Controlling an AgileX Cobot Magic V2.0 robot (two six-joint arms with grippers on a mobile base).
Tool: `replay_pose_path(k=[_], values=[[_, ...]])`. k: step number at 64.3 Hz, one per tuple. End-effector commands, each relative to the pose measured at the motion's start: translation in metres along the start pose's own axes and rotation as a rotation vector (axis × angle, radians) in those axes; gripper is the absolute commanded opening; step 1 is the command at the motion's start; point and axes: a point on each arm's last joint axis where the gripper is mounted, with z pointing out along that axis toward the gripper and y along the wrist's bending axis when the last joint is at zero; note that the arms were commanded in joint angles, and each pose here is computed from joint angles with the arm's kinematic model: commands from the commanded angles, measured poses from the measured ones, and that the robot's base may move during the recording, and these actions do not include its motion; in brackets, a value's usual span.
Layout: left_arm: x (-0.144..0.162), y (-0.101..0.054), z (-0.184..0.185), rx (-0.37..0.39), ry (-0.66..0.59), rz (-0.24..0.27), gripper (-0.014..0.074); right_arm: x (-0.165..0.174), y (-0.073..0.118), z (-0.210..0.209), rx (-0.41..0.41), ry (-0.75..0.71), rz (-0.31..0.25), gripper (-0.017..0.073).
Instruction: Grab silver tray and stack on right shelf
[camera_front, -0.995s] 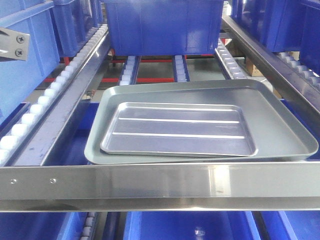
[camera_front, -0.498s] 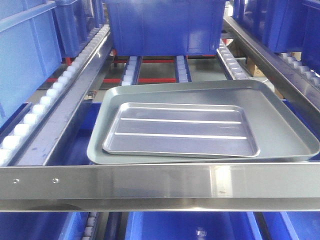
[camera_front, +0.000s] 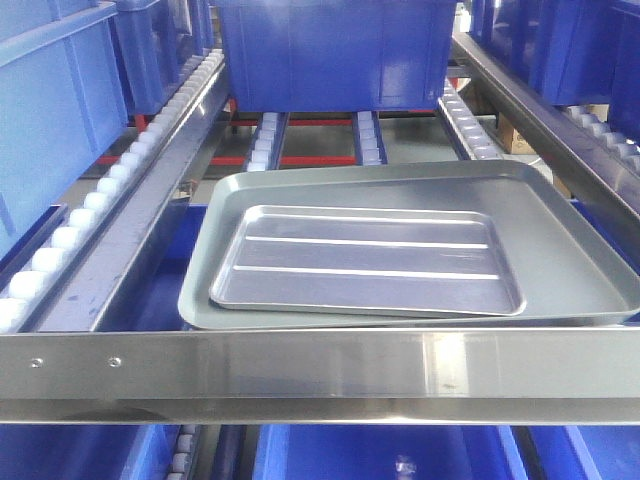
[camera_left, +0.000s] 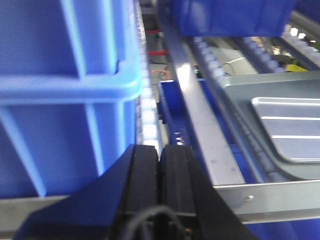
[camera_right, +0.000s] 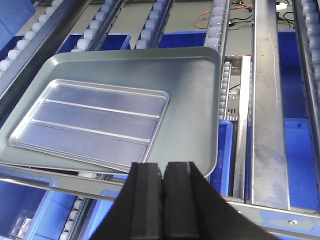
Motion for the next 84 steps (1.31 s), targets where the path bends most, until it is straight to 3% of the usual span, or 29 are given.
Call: replay_pose_path(k=[1, 75, 84], values=[[-0.006, 0.005, -0.001, -0.072, -0.179, -0.021, -0.0097, -0.017, 0.004, -0.003, -0.029, -0.113, -0.023, 0.0053], [-0.007, 0.006, -0.001, -0.082, -0.179, -0.018, -0.0097, -0.016, 0.003, -0.005, -0.026, -0.144, -0.02, 0.0053], [-0.007, 0.006, -0.001, -0.082, -0.179, -0.018, -0.0097, -0.016, -0.003, -0.013, 0.046, -0.197, -0.079, 0.0053]])
